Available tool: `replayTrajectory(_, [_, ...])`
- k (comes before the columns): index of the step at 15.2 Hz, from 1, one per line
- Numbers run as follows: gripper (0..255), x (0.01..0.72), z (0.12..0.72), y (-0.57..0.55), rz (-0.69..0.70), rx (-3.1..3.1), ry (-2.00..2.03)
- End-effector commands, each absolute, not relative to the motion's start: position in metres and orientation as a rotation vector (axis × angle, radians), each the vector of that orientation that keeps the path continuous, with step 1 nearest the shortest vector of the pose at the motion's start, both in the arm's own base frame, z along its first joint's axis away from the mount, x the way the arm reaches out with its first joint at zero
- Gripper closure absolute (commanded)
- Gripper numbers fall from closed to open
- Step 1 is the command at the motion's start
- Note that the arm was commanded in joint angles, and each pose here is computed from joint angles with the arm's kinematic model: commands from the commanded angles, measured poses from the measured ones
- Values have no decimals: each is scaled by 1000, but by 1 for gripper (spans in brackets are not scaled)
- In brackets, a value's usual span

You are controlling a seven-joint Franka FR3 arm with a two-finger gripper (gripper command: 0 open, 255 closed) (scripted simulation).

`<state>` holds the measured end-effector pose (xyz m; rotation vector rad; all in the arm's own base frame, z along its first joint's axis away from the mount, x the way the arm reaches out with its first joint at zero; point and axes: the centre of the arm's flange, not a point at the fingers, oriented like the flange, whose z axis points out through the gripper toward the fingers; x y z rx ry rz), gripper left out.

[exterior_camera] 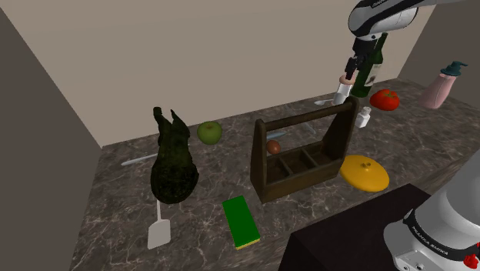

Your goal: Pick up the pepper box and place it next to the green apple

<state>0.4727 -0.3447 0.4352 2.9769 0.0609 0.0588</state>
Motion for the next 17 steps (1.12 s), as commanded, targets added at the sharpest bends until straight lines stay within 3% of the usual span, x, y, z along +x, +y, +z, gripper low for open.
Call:
replayTrajectory(1, [0,480,432,-357,60,2968,61])
replayTrajectory(8, [0,482,393,-364,60,2968,61])
replayTrajectory(16, [0,482,393,-364,59,2968,61])
replayTrajectory(17, [255,482,393,-364,59,2968,61])
